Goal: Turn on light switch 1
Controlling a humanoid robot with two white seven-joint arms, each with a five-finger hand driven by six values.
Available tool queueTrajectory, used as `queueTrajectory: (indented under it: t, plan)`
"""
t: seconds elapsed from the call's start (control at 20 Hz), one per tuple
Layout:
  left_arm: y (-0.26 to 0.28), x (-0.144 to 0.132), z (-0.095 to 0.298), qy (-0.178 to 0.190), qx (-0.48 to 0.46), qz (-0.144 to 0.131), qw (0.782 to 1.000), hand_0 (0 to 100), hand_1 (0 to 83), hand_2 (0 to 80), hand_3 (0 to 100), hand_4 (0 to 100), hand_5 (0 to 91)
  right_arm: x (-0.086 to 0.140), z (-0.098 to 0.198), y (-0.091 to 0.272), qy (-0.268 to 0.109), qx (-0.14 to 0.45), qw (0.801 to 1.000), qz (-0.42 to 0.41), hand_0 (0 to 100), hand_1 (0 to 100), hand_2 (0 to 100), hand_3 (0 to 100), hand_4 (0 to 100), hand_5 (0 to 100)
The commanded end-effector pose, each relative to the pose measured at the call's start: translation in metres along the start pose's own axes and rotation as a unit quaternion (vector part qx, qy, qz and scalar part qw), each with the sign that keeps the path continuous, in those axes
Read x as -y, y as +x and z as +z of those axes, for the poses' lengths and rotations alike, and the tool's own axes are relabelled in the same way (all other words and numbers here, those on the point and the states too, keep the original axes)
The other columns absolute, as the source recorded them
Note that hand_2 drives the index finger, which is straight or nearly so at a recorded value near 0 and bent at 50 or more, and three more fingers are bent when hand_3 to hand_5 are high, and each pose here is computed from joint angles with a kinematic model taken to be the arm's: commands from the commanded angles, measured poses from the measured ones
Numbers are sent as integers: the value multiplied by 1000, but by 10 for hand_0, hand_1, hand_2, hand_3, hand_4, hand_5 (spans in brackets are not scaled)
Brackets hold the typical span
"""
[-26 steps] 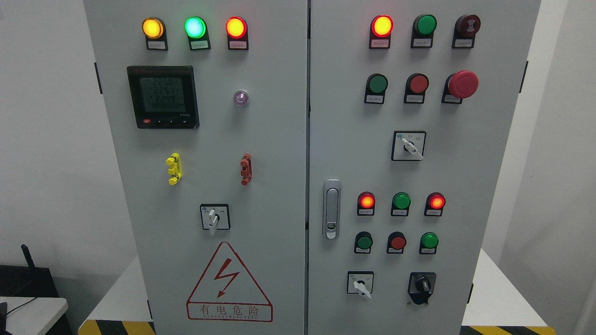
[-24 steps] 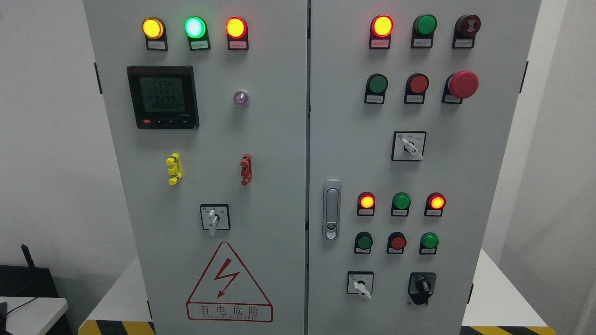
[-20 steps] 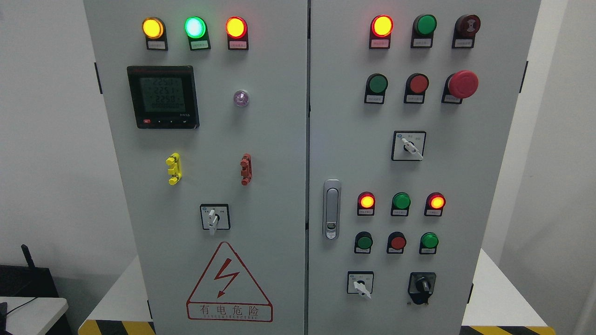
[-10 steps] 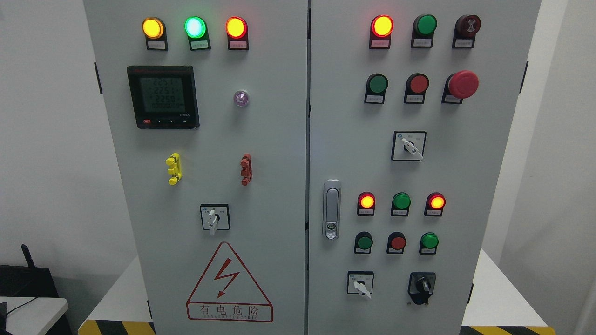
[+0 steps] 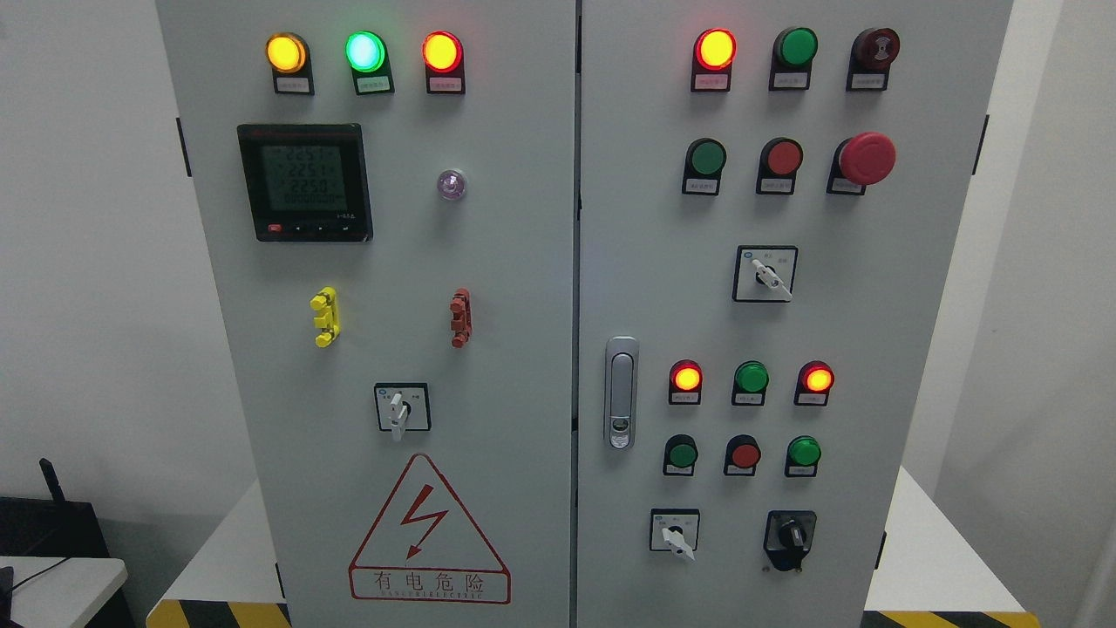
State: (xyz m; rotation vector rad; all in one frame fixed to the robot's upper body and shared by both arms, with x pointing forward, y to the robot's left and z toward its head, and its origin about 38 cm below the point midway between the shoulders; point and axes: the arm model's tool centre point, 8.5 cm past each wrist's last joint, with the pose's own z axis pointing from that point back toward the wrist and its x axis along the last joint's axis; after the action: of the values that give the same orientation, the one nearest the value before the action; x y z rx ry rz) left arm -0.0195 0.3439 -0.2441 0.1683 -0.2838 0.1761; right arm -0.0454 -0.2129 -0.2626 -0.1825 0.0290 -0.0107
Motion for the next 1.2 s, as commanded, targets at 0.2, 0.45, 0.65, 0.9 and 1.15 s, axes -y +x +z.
queueTrajectory:
  t: [0.2,0.45,0.65,0.9,1.15]
  plan:
    - [134,-161,62,221,249,86,939,276,0,0,173,221,0,-1,0,1,1,3,1000,13,120,389,0,0,0,0]
    - [194,-186,111,277,363,105,883,290,18,35,251,303,7,0,0,1,1,3,1000,13,120,389,0,0,0,0]
    - [243,-196,161,305,468,69,827,313,59,102,351,420,80,-1,0,1,2,3,1000,13,120,389,0,0,0,0]
    - [301,-182,227,308,583,9,752,394,129,248,470,574,276,0,0,1,1,3,1000,13,120,389,0,0,0,0]
    - [348,-144,264,246,656,-58,711,431,88,302,523,631,385,0,0,1,1,3,1000,13,120,389,0,0,0,0]
